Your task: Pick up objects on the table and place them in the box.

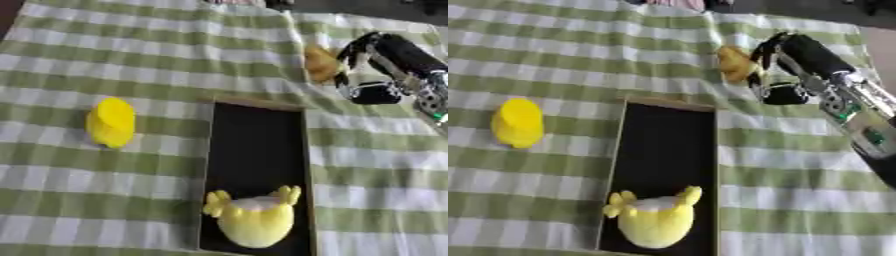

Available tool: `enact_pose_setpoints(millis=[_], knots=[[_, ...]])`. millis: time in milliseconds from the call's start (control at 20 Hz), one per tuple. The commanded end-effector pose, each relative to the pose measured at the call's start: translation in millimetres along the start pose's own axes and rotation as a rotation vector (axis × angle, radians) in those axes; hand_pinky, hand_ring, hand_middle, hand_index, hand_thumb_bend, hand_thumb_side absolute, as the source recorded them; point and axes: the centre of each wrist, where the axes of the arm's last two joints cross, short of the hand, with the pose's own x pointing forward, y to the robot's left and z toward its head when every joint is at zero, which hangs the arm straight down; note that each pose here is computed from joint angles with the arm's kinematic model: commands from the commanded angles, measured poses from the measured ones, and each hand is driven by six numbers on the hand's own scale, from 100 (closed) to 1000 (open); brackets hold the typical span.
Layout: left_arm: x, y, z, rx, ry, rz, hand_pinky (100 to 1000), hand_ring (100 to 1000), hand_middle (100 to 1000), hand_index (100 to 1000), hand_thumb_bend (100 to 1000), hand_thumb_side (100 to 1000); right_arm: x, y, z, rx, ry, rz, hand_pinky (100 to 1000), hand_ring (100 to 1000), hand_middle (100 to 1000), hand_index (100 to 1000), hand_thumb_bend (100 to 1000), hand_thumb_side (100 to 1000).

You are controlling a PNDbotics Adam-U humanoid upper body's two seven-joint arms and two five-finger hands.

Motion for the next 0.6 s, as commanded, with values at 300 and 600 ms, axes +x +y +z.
enact_pose_setpoints(millis=[300,600], knots=[[5,3.8,-5,-0.005,-0.019,-0.010,728,745,742,818,100,597,2,-18.8,-4,-0.158,-0.040,-0.026,746,647,298,415,100,175],[4,5.4,-2,-0.008,-0.005,-0.020,729,744,742,819,100,588,14,-28.7,2,-0.180,-0.127,-0.039,742,643,298,411,100,158]])
